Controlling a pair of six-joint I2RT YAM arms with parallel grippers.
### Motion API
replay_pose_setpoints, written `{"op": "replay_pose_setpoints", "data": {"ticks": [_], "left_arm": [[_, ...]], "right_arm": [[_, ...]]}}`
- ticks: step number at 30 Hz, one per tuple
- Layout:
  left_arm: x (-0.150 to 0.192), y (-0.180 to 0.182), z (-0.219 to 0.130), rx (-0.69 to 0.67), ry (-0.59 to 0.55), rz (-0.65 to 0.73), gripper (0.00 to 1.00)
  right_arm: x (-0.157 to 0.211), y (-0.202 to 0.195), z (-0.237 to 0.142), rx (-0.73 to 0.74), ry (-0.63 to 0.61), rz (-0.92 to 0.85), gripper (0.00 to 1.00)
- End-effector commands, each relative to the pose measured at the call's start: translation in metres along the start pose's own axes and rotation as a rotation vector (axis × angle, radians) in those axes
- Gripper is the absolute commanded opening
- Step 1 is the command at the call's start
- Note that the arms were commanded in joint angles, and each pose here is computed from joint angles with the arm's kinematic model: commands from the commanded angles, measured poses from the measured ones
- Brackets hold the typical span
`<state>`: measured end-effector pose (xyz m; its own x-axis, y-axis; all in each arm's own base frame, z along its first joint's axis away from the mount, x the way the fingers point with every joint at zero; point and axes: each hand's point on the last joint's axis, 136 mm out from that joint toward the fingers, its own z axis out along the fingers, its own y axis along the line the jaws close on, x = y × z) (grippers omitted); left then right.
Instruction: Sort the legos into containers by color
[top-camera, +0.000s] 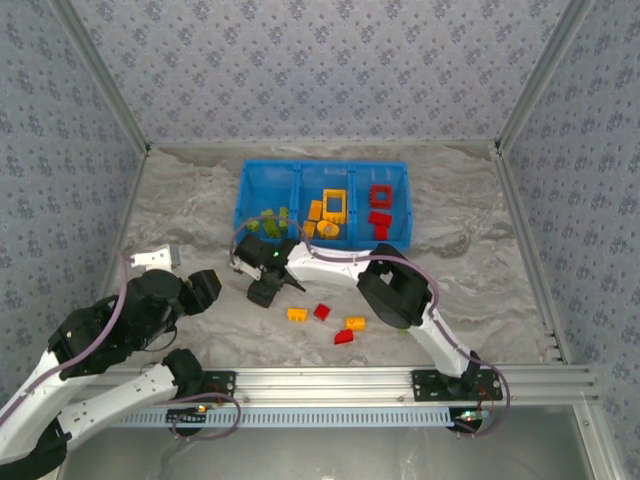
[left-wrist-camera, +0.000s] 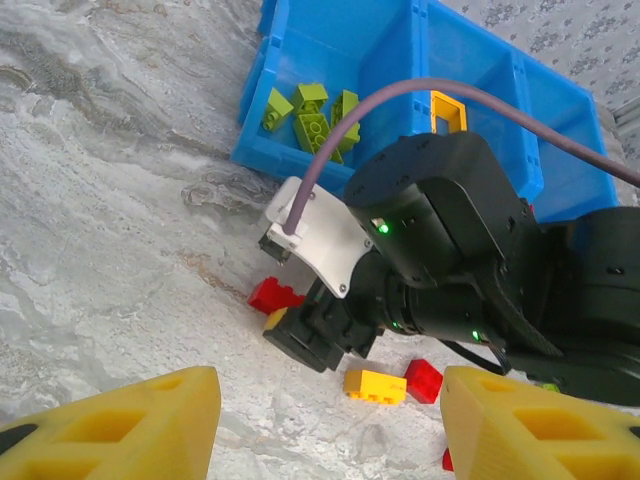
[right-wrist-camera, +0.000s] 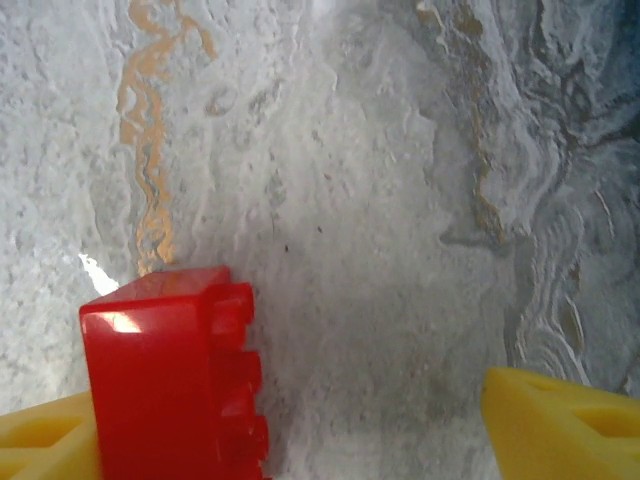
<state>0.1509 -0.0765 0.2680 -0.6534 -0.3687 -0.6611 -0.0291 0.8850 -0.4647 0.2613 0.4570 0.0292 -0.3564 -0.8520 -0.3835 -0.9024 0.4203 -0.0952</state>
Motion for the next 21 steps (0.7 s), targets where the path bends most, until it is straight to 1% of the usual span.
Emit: {"op": "replay_pose_setpoints", "data": {"ticks": [1, 4, 11, 13, 15, 17, 18, 19, 21], "left_arm": [[-0.007, 0.001, -0.007, 0.003, -0.022, 0.019, 0.61], [-0.006, 0.001, -0.006, 0.003, -0.019, 0.021, 0.61], [-0.002, 0.002, -0.003, -0.002, -0.008, 0.029, 0.61], [0.001, 0.001, 0.0, 0.003, 0.003, 0.034, 0.62], [0.006, -0.006, 0.003, 0.026, 0.03, 0.048, 0.62], [0.012, -0.024, 0.008, 0.078, 0.076, 0.082, 0.61], [0.014, -0.034, 0.01, 0.106, 0.099, 0.099, 0.61], [0.016, -0.047, 0.013, 0.134, 0.131, 0.124, 0.6], [0.021, -0.072, 0.02, 0.183, 0.186, 0.163, 0.59]], "right_arm": [[0.009, 0.0, 0.009, -0.045, 0.053, 0.029, 0.78], [0.008, 0.001, 0.007, -0.063, 0.047, 0.053, 0.66], [0.011, 0.013, -0.001, -0.095, 0.026, 0.089, 0.32], [0.002, 0.011, -0.012, -0.089, -0.028, 0.113, 0.28], [-0.003, 0.009, -0.032, -0.088, -0.081, 0.137, 0.25], [-0.004, 0.002, -0.06, -0.077, -0.14, 0.181, 0.25], [0.002, -0.002, -0.069, -0.072, -0.15, 0.205, 0.25], [0.003, -0.008, -0.088, -0.063, -0.186, 0.236, 0.25], [0.017, -0.024, -0.116, -0.027, -0.217, 0.307, 0.24]]}}
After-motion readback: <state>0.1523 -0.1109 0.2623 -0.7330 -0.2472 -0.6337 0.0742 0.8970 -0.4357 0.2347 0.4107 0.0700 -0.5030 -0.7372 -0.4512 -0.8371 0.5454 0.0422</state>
